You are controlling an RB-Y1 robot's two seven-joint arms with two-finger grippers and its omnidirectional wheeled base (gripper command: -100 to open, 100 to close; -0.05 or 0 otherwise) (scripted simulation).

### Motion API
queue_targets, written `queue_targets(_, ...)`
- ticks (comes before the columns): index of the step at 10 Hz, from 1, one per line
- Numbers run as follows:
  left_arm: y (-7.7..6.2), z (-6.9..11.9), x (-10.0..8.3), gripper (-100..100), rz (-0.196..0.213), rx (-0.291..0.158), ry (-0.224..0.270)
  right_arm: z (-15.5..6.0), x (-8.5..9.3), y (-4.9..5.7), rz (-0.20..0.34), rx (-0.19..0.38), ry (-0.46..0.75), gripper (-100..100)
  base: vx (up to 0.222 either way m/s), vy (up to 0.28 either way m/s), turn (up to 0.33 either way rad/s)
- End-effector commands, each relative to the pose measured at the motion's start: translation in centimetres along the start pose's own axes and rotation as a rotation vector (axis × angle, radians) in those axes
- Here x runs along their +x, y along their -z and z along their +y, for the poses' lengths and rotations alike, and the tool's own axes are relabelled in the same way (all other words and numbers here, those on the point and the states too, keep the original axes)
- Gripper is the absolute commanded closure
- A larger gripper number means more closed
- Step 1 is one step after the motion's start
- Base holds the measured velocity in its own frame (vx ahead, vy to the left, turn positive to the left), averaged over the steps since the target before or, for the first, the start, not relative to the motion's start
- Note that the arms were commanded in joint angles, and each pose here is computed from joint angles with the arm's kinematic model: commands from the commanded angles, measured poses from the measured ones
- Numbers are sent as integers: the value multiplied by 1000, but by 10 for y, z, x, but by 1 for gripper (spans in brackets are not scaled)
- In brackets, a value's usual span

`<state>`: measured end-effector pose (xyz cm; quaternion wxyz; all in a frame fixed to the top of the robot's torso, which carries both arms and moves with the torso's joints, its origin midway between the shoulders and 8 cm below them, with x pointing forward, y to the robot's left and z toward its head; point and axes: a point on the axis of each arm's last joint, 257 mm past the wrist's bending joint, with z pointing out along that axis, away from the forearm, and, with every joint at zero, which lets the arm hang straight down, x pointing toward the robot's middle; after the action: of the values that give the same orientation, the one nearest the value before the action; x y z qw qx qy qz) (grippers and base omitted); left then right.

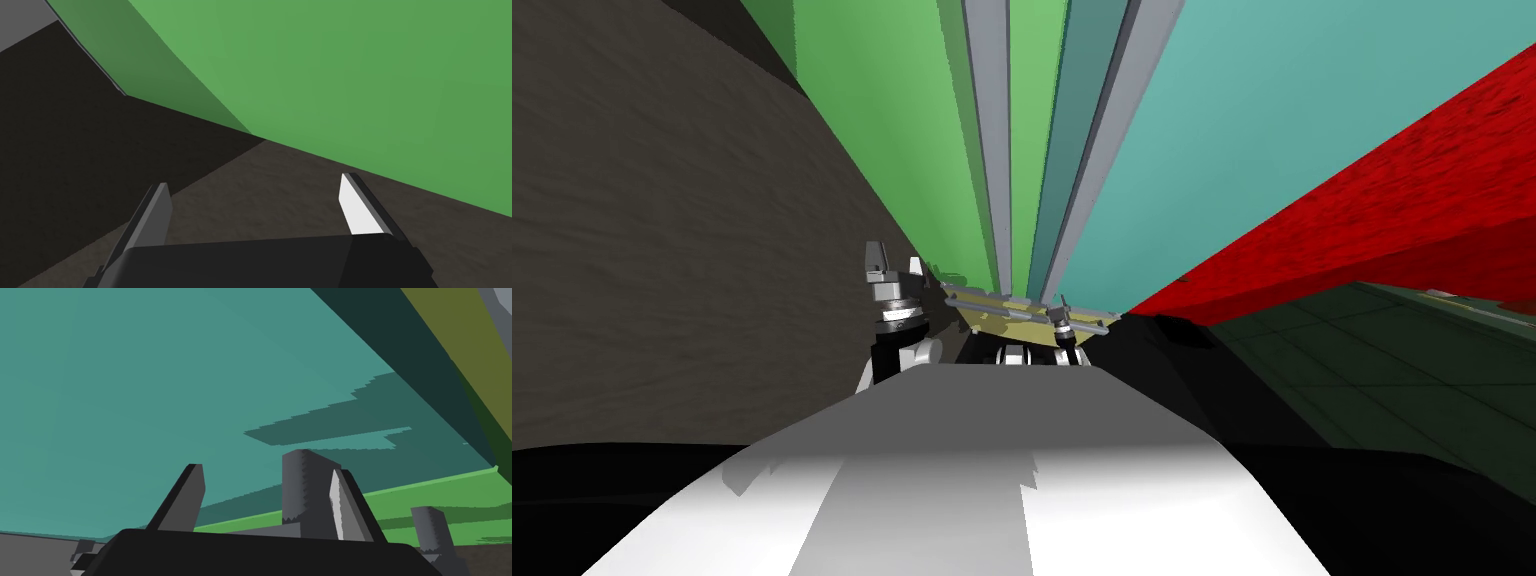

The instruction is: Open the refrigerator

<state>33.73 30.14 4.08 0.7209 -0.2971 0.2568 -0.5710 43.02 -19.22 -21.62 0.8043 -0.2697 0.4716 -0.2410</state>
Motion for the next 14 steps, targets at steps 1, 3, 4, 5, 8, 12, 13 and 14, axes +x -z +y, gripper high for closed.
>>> queue_targets(1, 0, 0, 0, 0, 0, 0, 0, -29, -3, 11, -30, 53, 5, 100, 63, 50, 33)
queue_targets(3, 0, 0, 0, 0, 0, 0, 0, -44, 1, 34, -24, 64, 12, 100, 73, 68, 58)
queue_targets(4, 0, 0, 0, 0, 0, 0, 0, -44, 1, 34, -24, 64, 12, 100, 41, 37, -25)
queue_targets(5, 0, 0, 0, 0, 0, 0, 0, -52, 2, 55, -19, 59, 19, 100, 63, 43, 91)
queue_targets(8, 0, 0, 0, 0, 0, 0, 0, -70, 5, 80, -13, 63, 32, 100, 78, 56, 53)
queue_targets(12, 0, 0, 0, 0, 0, 0, 0, -84, 2, 123, 4, 23, 54, 100, 55, 49, 44)
queue_targets(13, 0, 0, 0, 0, 0, 0, 0, -91, 3, 127, 2, 32, 55, 100, 63, 52, 26)
queue_targets(14, 0, 0, 0, 0, 0, 0, 0, -93, 0, 145, 15, -1, 66, 100, 76, 49, 82)
